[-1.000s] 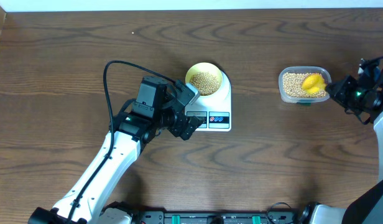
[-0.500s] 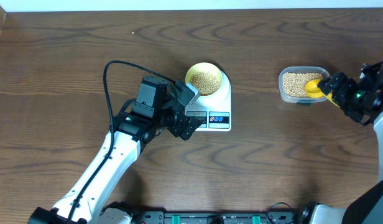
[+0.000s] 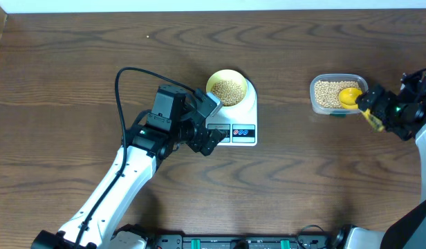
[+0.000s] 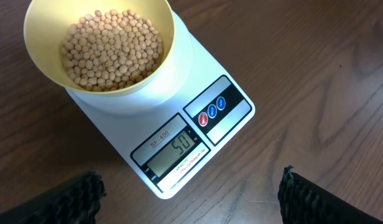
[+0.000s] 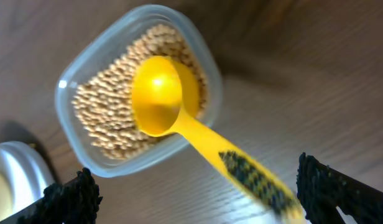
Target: Scoop item into bowl and weigh 50g on scale
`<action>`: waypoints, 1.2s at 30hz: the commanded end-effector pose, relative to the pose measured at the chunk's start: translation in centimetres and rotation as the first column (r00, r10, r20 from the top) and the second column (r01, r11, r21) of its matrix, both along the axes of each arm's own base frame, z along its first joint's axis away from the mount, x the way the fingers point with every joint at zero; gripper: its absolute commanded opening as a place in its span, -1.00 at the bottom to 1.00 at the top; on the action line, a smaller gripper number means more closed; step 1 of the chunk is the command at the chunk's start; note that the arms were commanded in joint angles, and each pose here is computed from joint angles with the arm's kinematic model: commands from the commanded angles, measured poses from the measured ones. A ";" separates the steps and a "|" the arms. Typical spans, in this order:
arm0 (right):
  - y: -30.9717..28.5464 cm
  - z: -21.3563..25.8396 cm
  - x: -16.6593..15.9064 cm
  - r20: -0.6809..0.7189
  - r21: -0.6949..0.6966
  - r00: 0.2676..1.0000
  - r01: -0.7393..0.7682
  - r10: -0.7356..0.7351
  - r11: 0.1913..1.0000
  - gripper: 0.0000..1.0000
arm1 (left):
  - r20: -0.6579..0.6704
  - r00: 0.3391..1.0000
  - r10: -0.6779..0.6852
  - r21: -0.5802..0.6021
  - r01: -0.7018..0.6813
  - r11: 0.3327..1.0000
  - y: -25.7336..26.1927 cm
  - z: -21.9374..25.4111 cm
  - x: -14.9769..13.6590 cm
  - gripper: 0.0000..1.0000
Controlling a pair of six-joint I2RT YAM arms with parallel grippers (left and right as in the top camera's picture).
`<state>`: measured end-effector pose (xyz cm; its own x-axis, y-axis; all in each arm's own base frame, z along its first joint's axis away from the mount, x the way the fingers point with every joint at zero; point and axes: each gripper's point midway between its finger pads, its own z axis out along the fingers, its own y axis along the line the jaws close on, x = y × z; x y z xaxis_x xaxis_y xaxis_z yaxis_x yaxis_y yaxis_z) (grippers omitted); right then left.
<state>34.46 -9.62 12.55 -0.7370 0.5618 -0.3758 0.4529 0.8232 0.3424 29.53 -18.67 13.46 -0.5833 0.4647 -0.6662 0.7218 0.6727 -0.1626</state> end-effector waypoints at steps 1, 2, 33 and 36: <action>-1.2 0.0 -0.8 -0.031 -0.103 1.000 -0.005 0.002 0.995 0.99 | -0.012 1.000 -0.013 0.001 0.013 1.000 0.0 -0.5 -0.2 0.84; -1.3 0.0 -0.8 -0.034 -0.112 0.999 -0.010 0.007 0.994 0.99 | -0.012 1.000 -0.013 0.001 0.013 1.000 0.0 -0.5 -0.2 0.84; 4.5 0.6 1.6 -0.023 -0.327 0.837 -0.523 0.547 0.787 0.98 | -0.012 1.000 -0.013 0.001 0.013 1.000 0.0 -0.5 -0.2 0.84; 4.9 0.9 2.1 -0.012 -0.347 0.823 -0.536 0.568 0.770 0.98 | -0.012 1.000 -0.013 0.001 0.013 1.000 0.0 -0.5 -0.2 0.84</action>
